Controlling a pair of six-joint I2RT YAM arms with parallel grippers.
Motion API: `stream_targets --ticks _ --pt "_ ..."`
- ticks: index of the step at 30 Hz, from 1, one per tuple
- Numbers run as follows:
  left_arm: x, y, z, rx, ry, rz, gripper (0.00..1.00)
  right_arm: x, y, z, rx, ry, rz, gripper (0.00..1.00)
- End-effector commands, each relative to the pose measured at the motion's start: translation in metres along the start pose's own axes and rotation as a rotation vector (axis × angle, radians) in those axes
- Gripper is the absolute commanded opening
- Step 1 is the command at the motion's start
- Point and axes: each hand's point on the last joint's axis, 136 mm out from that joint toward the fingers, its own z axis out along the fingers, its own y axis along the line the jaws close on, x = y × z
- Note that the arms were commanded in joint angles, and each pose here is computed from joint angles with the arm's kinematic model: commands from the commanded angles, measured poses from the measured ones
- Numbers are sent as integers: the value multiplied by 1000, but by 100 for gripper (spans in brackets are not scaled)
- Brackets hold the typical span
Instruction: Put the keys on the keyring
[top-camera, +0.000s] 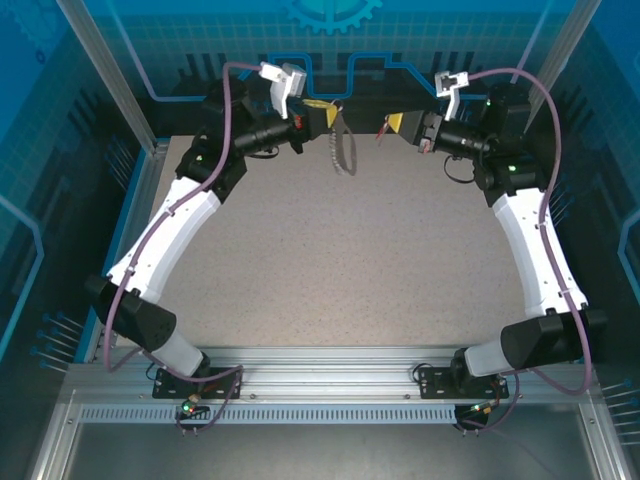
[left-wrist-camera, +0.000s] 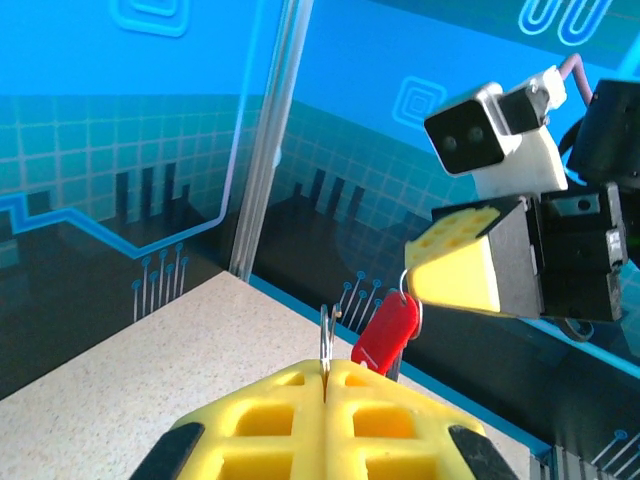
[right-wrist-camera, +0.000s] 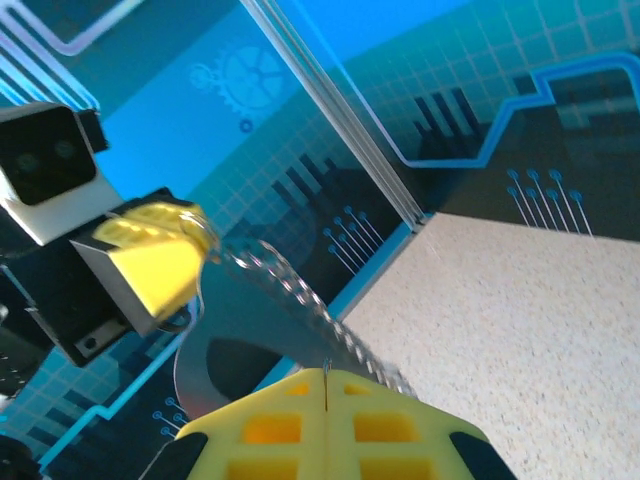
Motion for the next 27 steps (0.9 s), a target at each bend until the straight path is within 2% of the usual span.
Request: stream_targets --ticks 1,13,27 --pt "-8 -16 6 35 1 95 0 -23 37 -14 -72 -48 -85 0" --pt "2 -46 29 49 50 258 0 -19 62 -8 -93 -5 -177 0" --pt "0 -51 28 31 47 276 0 -3 64 -6 -67 42 -204 0"
